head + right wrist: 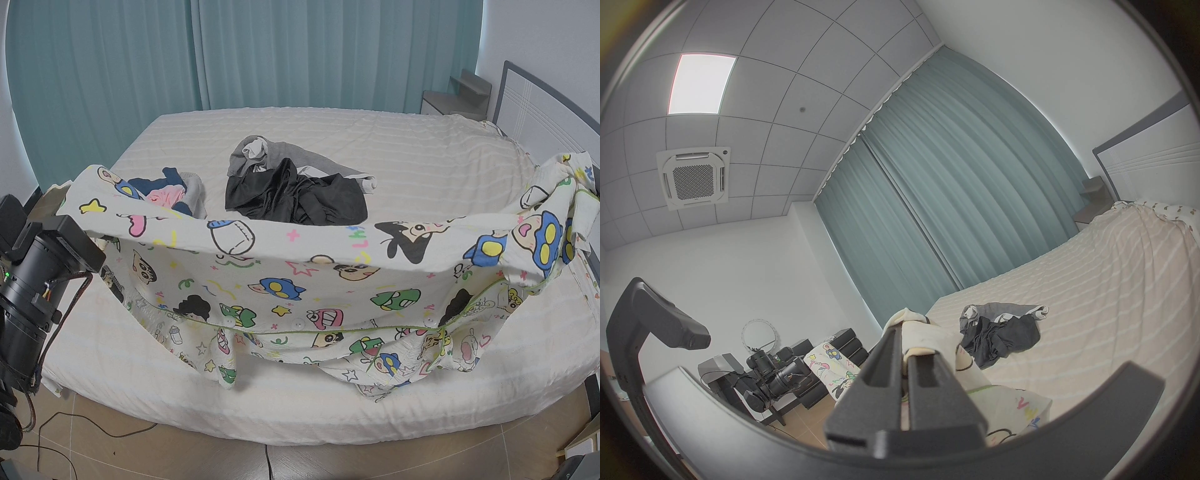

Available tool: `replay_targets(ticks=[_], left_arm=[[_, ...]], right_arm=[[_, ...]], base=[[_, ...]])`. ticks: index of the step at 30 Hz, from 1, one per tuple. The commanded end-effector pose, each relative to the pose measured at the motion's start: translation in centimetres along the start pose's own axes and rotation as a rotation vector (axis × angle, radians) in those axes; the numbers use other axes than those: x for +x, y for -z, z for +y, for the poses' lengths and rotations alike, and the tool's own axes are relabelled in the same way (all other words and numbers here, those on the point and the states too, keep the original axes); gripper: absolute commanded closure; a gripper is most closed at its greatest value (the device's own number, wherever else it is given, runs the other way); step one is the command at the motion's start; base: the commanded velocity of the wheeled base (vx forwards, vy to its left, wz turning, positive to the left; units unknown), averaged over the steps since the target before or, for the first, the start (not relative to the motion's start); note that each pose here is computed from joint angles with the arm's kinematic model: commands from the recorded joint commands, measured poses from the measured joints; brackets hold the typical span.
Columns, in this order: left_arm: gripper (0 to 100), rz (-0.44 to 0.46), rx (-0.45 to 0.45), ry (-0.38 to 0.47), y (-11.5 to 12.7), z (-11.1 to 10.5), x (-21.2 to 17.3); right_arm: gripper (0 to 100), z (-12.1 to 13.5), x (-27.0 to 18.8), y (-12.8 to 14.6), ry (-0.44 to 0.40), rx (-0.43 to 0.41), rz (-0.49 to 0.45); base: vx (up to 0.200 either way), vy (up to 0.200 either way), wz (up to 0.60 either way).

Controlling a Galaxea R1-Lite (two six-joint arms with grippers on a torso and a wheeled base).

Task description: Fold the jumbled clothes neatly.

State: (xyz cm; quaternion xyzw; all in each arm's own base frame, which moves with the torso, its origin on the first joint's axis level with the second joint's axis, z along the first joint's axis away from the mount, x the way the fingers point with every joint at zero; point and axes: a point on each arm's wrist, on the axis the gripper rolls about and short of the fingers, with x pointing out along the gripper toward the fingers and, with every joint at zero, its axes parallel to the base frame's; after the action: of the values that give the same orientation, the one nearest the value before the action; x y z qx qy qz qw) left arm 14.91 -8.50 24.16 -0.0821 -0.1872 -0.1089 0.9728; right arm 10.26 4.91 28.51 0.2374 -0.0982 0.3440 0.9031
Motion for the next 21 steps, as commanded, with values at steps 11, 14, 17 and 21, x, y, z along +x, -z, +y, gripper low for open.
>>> replay_targets(ticks=[11,14,17,21], left_arm=[[100,0.002,0.005,0.000,0.07,-0.01,0.03],[100,0.002,0.005,0.000,0.07,-0.01,0.03],[100,0.002,0.005,0.000,0.07,-0.01,0.03],[100,0.002,0.005,0.000,0.07,-0.01,0.03]], right_arm=[[100,-0.01,0.13,-0.03,0.000,-0.001,0.001],[100,-0.01,0.13,-0.03,0.000,-0.001,0.001],[100,-0.02,0.17,-0.04,0.000,-0.001,0.001],[100,-0.06,0.16,0.04,0.001,0.000,0.004]], base=[[0.000,-0.200,0.00],[0.000,-0.200,0.00],[0.000,-0.200,0.00],[0.000,-0.200,0.00]])
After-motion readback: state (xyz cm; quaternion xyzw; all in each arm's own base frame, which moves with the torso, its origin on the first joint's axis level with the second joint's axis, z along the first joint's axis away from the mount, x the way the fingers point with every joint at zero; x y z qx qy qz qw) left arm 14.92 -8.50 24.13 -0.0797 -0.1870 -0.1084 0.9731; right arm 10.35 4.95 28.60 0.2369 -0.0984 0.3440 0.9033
